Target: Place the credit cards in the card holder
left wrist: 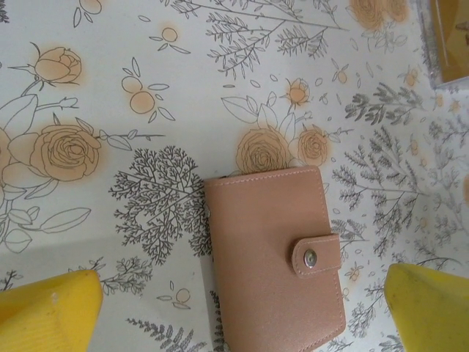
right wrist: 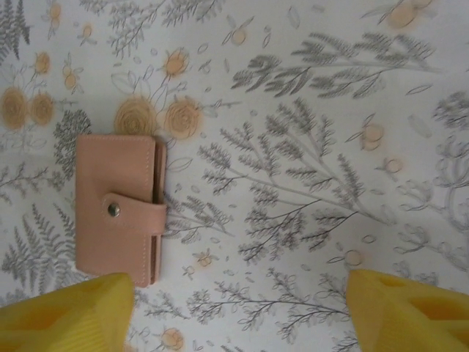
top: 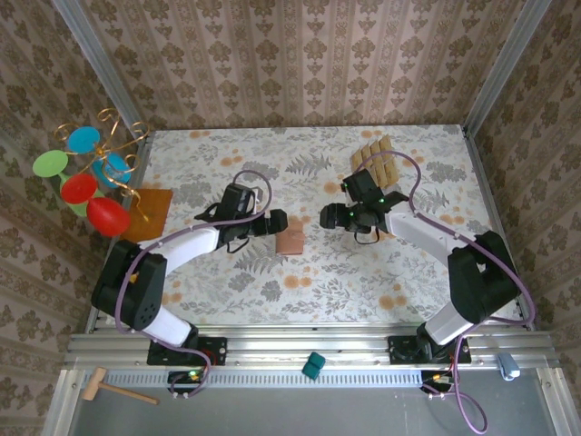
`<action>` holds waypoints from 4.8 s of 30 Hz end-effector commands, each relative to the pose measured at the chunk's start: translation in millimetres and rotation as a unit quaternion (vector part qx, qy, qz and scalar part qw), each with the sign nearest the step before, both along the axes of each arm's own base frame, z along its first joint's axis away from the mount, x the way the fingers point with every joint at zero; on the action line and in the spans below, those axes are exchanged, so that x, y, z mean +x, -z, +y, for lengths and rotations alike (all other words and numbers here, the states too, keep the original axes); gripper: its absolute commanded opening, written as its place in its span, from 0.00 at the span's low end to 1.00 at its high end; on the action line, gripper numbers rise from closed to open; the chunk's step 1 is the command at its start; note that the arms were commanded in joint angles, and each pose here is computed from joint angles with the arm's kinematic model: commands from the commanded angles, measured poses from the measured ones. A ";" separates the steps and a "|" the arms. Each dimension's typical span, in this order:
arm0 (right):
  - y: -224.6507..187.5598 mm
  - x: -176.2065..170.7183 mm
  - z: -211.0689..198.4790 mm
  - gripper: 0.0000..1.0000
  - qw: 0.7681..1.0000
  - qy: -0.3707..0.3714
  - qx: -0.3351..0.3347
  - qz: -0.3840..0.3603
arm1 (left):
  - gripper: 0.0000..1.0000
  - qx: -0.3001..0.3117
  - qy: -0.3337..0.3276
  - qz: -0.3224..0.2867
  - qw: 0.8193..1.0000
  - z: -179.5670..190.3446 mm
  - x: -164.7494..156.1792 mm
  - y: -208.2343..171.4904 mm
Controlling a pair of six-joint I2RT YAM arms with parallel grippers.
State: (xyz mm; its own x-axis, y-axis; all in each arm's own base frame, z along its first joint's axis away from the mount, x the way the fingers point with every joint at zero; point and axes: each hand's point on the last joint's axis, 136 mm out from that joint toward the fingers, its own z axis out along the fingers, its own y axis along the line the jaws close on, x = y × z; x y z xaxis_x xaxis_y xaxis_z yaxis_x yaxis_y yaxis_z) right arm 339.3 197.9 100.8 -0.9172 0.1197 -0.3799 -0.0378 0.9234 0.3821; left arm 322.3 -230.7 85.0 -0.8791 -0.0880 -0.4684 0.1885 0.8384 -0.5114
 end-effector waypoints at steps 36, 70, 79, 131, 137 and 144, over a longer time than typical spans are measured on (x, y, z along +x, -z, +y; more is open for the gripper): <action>80.3 -11.7 103.4 0.47 0.980 -0.011 0.172 0.097 | 1.00 -0.070 0.026 0.039 0.996 -51.2 -19.1 27.6; 60.3 -24.3 110.2 0.00 0.974 -0.014 0.211 0.081 | 1.00 -0.094 0.000 0.004 0.996 -47.3 2.7 -10.0; 37.5 -21.8 96.2 0.00 0.975 -0.008 0.214 0.056 | 1.00 -0.069 -0.019 0.000 0.997 -10.0 12.9 -21.2; -14.1 -10.8 99.4 0.00 0.963 -0.017 0.267 0.020 | 0.44 -0.244 0.063 0.047 0.967 -50.9 23.4 -32.7; -15.9 -10.4 99.6 0.00 0.963 -0.017 0.268 0.019 | 0.27 -0.244 0.063 0.042 0.967 -51.4 22.7 -34.3; -23.8 -11.8 82.3 0.28 0.972 -0.004 0.236 0.008 | 0.12 -0.233 0.054 0.015 0.971 -44.8 23.3 -47.9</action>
